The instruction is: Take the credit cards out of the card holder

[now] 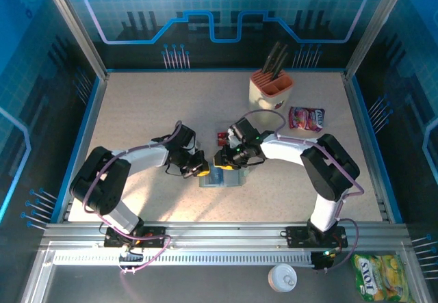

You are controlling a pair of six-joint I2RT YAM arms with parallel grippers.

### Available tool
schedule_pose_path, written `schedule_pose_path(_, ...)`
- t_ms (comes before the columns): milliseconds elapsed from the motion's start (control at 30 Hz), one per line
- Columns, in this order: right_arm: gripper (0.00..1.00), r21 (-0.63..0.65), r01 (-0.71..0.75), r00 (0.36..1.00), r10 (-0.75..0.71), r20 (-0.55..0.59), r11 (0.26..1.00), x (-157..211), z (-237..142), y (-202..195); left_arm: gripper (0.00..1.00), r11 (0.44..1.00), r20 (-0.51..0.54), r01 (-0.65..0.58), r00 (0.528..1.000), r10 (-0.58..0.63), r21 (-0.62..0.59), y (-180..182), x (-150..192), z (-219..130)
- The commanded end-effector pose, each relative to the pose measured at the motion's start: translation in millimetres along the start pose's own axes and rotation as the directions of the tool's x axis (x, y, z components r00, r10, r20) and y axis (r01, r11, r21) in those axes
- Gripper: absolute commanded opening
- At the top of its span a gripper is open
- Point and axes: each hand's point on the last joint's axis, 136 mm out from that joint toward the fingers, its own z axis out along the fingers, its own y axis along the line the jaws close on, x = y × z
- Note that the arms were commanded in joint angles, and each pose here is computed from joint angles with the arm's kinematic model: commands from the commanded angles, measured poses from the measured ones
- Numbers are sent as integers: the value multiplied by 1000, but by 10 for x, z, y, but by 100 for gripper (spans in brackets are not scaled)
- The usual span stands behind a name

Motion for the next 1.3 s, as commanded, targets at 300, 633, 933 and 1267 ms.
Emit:
schedule_pose_path(300,37,11,-53,998,53,-28,999,105,24,-194,0,999,-30,7,999,-9,-40,109,61,89)
schedule_pose_path(633,37,-1,-75,996,75,-47,997,131,117,-251,0,999,-25,9,1000,-11,-50,133,62,83)
schedule_pose_path(933,37,-18,-84,995,82,-56,996,125,171,-237,0,999,-5,-7,1000,7,-38,55,40,6)
schedule_pose_path(1267,36,-29,-80,995,78,-58,996,123,171,-209,0,997,-38,20,999,-23,-79,219,85,119)
